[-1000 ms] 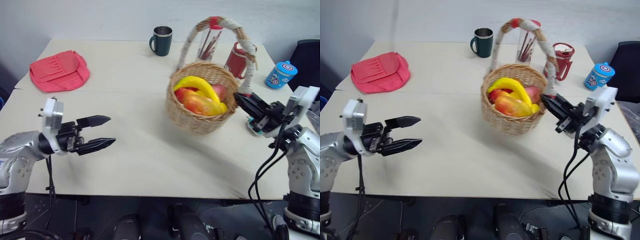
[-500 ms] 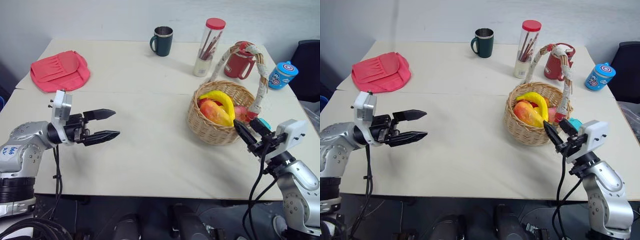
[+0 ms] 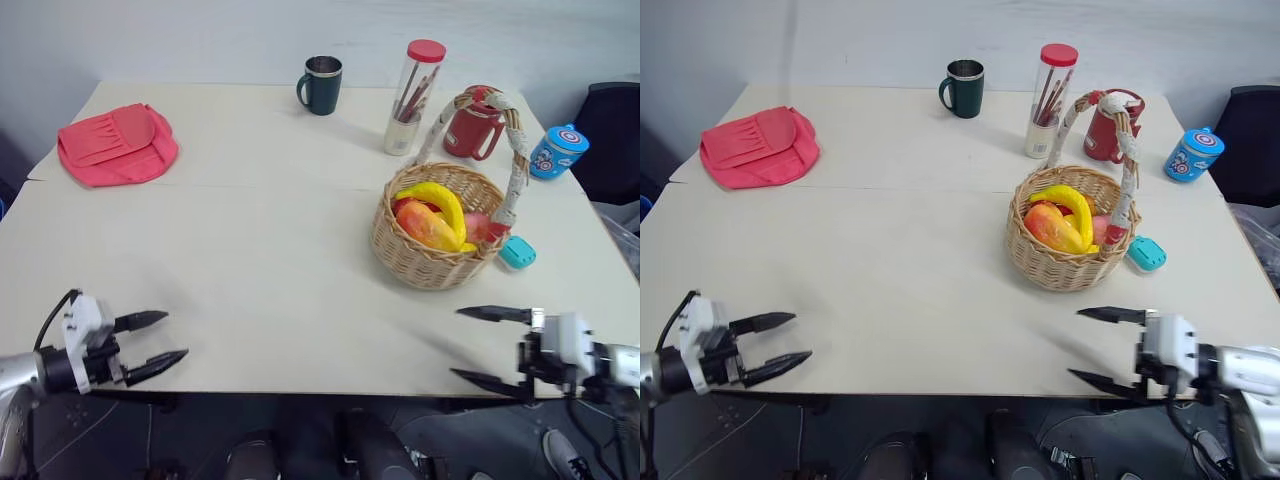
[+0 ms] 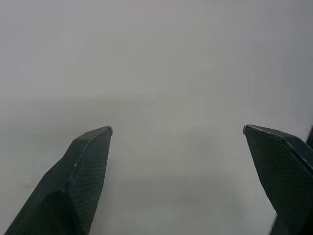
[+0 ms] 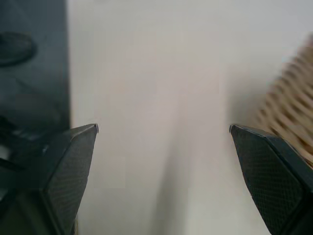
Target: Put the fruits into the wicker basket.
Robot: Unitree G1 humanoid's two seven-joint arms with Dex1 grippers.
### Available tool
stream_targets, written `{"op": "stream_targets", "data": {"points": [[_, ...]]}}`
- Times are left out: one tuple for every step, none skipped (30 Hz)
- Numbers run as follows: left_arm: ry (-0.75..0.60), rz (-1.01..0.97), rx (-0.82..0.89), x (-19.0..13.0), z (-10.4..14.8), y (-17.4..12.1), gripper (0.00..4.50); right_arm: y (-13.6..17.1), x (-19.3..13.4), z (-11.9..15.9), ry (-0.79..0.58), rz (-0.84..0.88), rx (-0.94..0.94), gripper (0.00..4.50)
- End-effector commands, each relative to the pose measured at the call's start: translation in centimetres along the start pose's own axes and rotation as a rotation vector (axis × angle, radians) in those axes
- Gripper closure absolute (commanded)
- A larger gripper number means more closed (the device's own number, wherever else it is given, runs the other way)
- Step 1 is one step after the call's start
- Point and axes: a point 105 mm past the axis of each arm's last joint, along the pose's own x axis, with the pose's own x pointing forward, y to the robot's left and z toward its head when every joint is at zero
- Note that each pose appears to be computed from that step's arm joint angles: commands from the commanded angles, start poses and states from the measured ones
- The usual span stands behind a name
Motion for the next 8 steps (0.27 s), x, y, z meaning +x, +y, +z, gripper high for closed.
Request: {"op": "stream_targets", "data": {"points": [[-0.041,0.057,0.130,0.1,1.5,-1.3,0.00,-1.0,3.1,-0.6,-0.074,0.041,-0.016,0.01],[-0.054,0.062,0.141,0.3,1.6,-1.9,0.00,-1.7,3.8,-0.8,-0.088,0.028,-0.016,0.01],[-0.062,0.071,0.156,0.4,1.7,-2.3,0.00,-2.3,4.2,-1.0,-0.101,0.012,-0.010,0.01],[-0.071,0.077,0.165,0.6,1.7,-2.5,0.00,-2.7,4.5,-1.2,-0.105,0.007,-0.013,0.01],[-0.078,0.089,0.180,0.8,1.9,-2.7,0.00,-2.9,4.7,-1.4,-0.107,0.004,-0.016,0.01],[-0.086,0.094,0.193,1.0,2.1,-2.9,0.00,-3.2,4.9,-1.5,-0.114,-0.007,-0.013,0.01],[-0.086,0.102,0.198,1.2,2.1,-3.1,0.00,-3.4,5.1,-1.6,-0.121,-0.019,-0.015,0.01],[-0.074,0.123,0.196,1.3,1.9,-3.0,0.00,-3.5,5.3,-1.7,-0.131,-0.033,-0.014,0.01]]}}
